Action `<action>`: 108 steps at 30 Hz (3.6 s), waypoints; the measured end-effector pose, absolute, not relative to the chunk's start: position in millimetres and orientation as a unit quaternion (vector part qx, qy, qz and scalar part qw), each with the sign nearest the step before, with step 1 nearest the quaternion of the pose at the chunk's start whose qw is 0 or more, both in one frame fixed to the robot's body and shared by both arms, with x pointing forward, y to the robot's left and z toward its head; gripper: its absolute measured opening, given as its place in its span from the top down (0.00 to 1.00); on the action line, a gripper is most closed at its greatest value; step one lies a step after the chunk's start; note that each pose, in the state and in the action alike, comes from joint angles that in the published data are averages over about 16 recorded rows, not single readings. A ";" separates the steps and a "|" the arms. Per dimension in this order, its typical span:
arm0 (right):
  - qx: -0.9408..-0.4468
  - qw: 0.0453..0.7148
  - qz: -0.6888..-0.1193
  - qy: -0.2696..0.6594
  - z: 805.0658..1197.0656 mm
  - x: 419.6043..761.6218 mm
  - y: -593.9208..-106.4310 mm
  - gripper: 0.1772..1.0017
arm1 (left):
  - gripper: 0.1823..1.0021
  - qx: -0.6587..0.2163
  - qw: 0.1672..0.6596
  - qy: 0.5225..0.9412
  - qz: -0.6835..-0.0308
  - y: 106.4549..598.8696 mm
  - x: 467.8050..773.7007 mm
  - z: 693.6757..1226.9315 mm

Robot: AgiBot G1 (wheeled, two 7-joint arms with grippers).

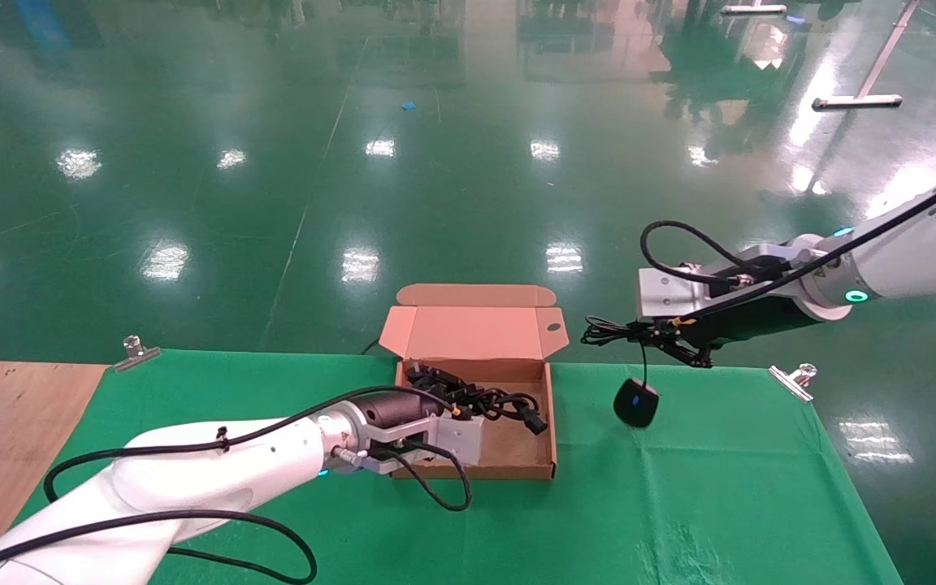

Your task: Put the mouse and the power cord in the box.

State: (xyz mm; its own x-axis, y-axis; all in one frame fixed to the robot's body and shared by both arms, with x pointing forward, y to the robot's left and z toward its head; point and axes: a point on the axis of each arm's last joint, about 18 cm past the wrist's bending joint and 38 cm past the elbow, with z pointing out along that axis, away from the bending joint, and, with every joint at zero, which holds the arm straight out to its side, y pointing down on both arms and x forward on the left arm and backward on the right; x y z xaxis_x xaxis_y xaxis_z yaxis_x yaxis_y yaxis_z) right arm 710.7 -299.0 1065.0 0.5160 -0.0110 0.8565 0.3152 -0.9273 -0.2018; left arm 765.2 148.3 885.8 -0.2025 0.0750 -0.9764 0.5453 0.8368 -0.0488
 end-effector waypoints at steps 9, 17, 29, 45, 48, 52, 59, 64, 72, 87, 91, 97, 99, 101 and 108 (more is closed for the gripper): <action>-0.853 0.182 -0.481 -0.092 1067.6 706.1 -299.5 0.94 | 0.79 0.208 0.598 0.748 -0.197 145.6 765.7 886.4; -0.851 0.190 -0.476 -0.116 1082.2 700.3 -278.9 0.94 | 0.69 0.184 0.589 0.751 -0.234 151.9 763.1 890.9; -0.836 0.180 -0.490 -0.169 1108.1 701.2 -214.5 0.94 | 0.40 0.107 0.567 0.717 -0.390 245.1 717.9 923.0; -0.781 0.171 -0.561 -0.216 1069.7 725.8 -117.7 0.94 | 0.07 0.022 0.581 0.674 -0.455 363.8 631.1 928.6; -0.783 0.169 -0.557 -0.219 1049.7 728.3 -107.8 0.94 | 0.04 0.010 0.583 0.672 -0.457 371.2 625.9 923.3; -0.794 0.159 -0.545 -0.216 1022.4 733.0 -104.3 0.94 | 0.02 0.002 0.585 0.670 -0.457 375.6 622.9 917.7; -0.812 0.135 -0.533 -0.196 985.3 744.4 -114.7 0.94 | 0.00 0.000 0.588 0.668 -0.457 375.9 621.0 916.3; -0.817 0.122 -0.533 -0.182 971.5 751.4 -124.6 0.94 | 0.00 0.000 0.588 0.667 -0.457 376.2 620.2 916.3; -0.818 0.118 -0.536 -0.173 966.6 755.2 -129.9 0.92 | 0.00 -0.001 0.589 0.667 -0.457 376.6 619.7 916.3; -0.826 0.147 -0.519 -0.162 961.3 748.9 -133.8 0.71 | 0.00 0.005 0.575 0.664 -0.478 369.8 614.9 923.0; -0.835 0.183 -0.499 -0.144 952.1 742.4 -138.2 0.62 | 0.00 0.009 0.562 0.661 -0.497 364.3 609.2 929.3; -0.845 0.259 -0.456 -0.107 936.5 726.7 -147.3 0.45 | 0.00 0.020 0.534 0.657 -0.532 353.7 597.2 941.0; -0.845 0.286 -0.441 -0.095 932.6 720.3 -151.3 0.38 | 0.00 0.023 0.523 0.656 -0.544 350.3 592.8 944.8; -0.845 0.312 -0.426 -0.084 929.6 713.7 -155.5 0.33 | 0.00 0.027 0.513 0.655 -0.554 347.0 588.3 948.5; -0.834 0.398 -0.378 -0.051 925.5 688.2 -172.1 0.17 | 0.00 0.041 0.474 0.654 -0.588 336.0 571.8 960.3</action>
